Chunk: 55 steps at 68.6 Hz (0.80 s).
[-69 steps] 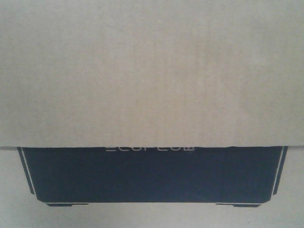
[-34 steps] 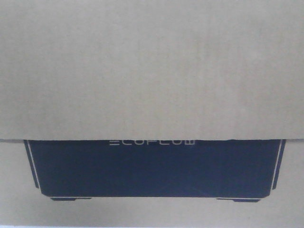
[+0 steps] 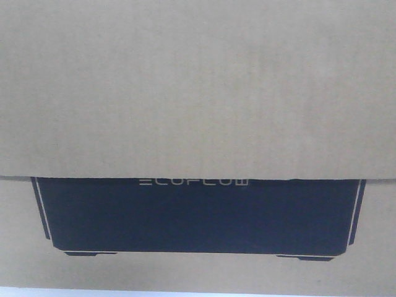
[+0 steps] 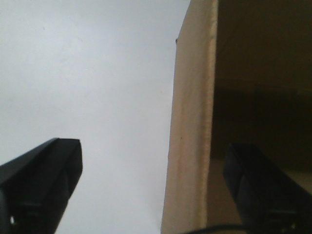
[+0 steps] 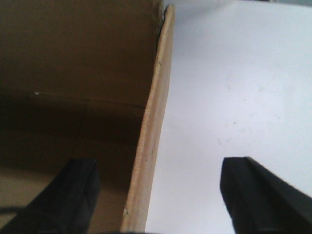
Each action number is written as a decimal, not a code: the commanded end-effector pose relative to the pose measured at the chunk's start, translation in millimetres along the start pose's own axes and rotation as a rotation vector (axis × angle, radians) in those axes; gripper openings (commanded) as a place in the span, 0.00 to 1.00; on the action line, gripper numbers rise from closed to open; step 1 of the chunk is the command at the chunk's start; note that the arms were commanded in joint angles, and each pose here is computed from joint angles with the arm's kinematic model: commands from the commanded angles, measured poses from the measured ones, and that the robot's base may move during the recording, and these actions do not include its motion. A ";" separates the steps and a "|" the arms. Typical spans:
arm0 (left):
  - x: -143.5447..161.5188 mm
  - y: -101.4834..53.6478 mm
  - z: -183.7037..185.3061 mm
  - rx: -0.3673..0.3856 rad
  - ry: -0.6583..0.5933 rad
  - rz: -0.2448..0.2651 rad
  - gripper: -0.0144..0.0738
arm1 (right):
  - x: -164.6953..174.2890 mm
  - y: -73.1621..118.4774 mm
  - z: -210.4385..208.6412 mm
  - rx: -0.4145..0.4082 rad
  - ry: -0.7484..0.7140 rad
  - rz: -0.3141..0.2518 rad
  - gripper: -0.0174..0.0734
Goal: Grab box from left shelf to table start
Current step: 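Lower the box onto the white table with both grippers, then open both grippers and release the box walls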
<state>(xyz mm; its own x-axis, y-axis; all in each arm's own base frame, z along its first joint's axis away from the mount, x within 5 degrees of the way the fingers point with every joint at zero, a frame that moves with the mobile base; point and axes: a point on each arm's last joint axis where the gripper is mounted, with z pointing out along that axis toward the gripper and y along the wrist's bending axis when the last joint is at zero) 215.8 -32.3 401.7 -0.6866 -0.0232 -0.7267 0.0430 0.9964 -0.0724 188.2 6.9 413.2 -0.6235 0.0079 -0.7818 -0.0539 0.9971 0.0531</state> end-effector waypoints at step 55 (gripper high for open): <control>190.2 29.7 -57.6 0.044 -0.623 0.049 0.05 | 190.7 0.0 -57.7 0.024 -0.560 -0.014 0.26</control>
<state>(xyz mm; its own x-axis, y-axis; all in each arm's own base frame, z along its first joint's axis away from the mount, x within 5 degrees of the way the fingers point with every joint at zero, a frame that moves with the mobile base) 45.6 -2.0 288.6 -0.2804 -0.0231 -0.9596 0.0872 0.9950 -0.0494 26.3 5.4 290.8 -0.2618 0.0304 -0.9646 -0.0494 0.9978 0.0448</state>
